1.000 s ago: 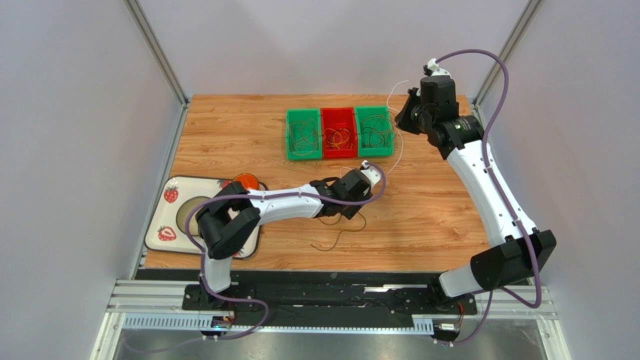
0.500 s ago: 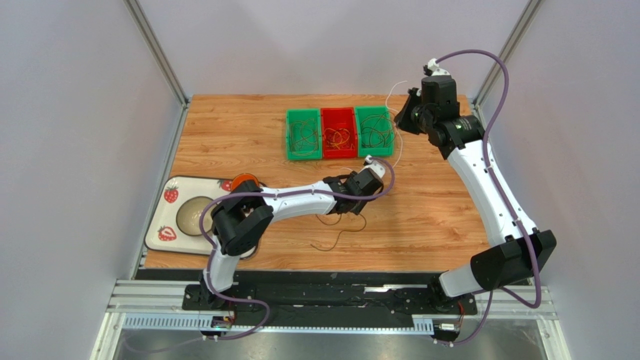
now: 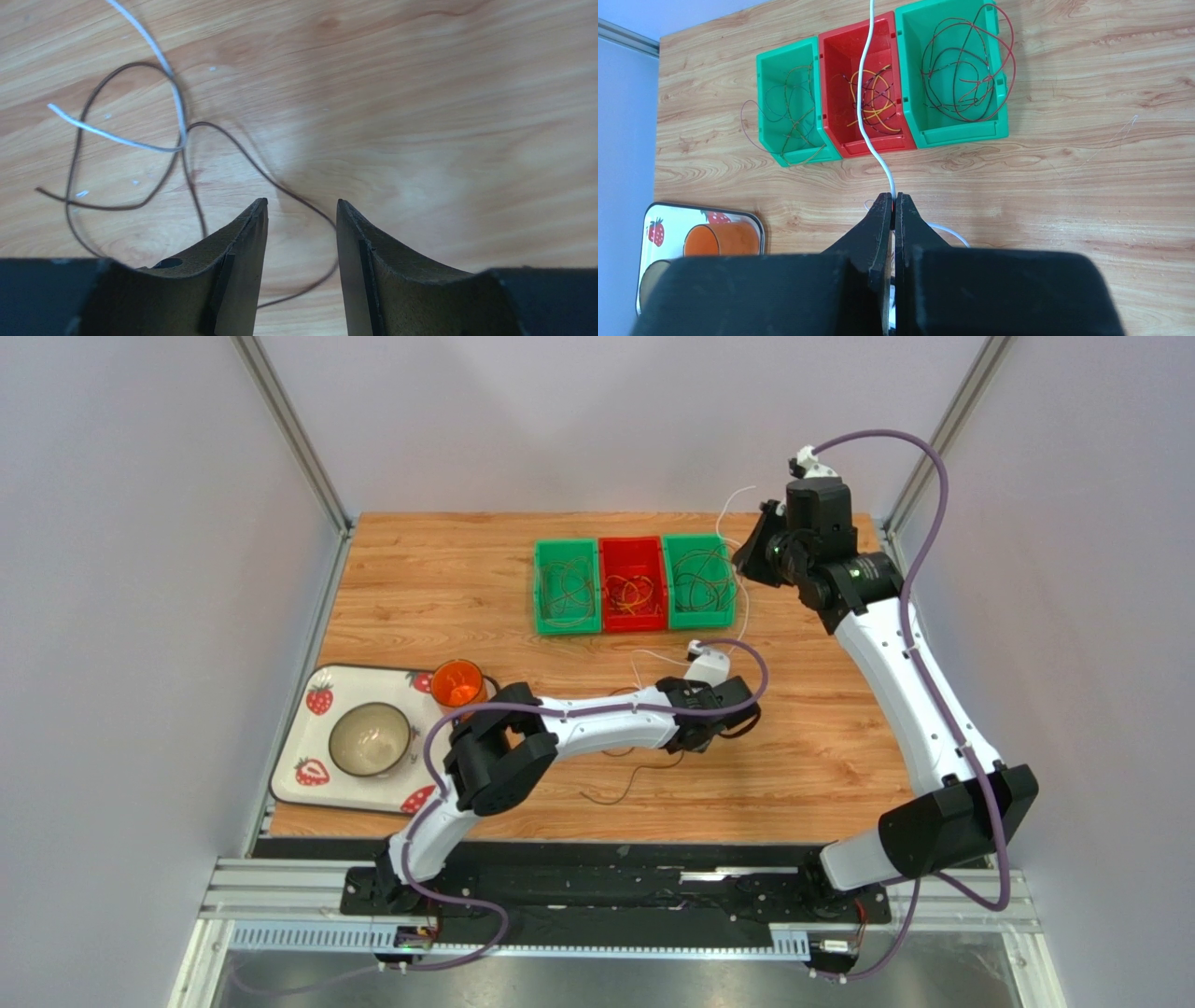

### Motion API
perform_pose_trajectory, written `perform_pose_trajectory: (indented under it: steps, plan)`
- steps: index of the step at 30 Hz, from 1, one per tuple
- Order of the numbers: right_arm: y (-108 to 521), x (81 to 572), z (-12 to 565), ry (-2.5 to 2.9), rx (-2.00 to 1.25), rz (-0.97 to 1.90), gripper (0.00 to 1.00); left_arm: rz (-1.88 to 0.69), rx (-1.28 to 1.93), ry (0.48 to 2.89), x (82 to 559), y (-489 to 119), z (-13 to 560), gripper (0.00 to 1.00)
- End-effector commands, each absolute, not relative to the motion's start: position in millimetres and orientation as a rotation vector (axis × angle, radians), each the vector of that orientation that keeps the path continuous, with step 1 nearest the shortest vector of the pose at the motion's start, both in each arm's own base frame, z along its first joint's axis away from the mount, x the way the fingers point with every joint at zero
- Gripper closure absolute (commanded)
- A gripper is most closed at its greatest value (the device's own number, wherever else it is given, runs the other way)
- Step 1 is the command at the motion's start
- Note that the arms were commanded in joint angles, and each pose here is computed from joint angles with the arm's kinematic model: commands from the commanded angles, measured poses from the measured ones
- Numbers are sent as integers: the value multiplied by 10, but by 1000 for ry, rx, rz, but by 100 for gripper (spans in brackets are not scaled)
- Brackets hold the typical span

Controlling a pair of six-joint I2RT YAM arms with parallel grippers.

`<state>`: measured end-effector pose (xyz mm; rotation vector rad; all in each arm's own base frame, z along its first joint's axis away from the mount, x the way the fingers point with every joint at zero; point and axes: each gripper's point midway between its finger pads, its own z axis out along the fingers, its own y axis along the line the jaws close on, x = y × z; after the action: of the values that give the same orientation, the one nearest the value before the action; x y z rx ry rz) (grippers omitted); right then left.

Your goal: Untangle the cables

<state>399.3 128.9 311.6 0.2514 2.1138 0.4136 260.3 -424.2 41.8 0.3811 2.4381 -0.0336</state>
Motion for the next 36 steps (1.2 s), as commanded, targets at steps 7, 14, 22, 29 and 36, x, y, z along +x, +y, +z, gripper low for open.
perform_pose_trajectory:
  steps: [7,14,22,29,36]
  plan:
    - [1339,3994,3264,2057,247,476,100,153,204,2391,2891,-3937,433,49]
    - [1338,3990,3269,2054,245,476,100,83,189,2412,3004,-4033,357,52]
    - [1328,3982,3274,2052,246,476,100,92,188,2452,2983,-3989,189,75]
    - [1302,3979,3285,2049,248,473,100,100,191,2498,2842,-3852,37,100]
    - [1197,4130,3437,2016,298,509,100,56,293,2501,2662,-3631,455,100]
